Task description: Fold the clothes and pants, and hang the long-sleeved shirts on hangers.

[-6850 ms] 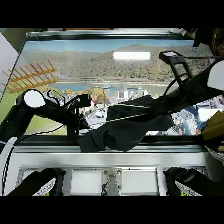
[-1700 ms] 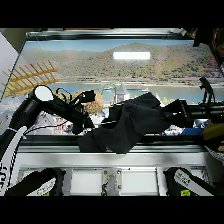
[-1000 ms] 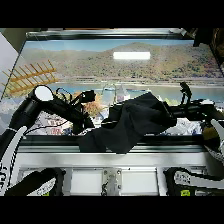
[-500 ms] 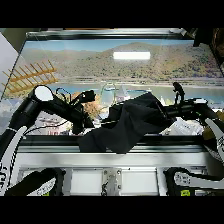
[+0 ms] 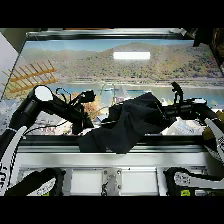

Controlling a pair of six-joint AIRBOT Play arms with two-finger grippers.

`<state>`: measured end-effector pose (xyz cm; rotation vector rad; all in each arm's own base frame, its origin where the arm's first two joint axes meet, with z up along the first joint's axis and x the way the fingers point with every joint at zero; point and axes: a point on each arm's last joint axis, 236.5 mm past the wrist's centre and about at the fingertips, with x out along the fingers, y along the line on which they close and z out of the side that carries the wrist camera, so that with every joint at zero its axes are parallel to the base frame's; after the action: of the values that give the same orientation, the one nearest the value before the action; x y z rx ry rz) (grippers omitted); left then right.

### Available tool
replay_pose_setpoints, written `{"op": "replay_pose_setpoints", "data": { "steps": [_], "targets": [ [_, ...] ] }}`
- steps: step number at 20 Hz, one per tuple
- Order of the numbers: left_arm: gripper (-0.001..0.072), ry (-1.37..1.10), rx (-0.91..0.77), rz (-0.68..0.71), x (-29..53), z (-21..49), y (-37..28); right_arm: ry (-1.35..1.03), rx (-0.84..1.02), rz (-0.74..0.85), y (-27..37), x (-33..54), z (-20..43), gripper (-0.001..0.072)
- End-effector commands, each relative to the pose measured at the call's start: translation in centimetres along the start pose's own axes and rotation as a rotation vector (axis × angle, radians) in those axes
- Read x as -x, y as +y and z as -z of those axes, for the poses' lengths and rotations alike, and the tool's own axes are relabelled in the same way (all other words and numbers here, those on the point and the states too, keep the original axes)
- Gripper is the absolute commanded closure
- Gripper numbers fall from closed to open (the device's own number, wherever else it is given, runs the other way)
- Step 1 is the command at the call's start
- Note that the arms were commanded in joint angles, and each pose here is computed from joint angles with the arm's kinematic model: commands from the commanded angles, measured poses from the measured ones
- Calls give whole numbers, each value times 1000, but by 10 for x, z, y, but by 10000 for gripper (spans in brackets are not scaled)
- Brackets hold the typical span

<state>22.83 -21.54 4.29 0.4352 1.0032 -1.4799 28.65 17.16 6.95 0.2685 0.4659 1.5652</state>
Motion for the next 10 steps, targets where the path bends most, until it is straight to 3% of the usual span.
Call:
{"op": "replay_pose_setpoints", "data": {
  "steps": [1,8,9,10],
  "targets": [
    [698,-3,2,0,0,-1,0,-1,1,1,0,0,0,53],
    [698,-3,2,1,0,-1,0,-7,2,3,-1,0,-1,56],
    [698,-3,2,1,0,-1,0,-7,2,3,-1,0,-1,146],
    [698,-3,2,1,0,-1,0,-7,2,2,-1,0,-1,414]
  ]
}}
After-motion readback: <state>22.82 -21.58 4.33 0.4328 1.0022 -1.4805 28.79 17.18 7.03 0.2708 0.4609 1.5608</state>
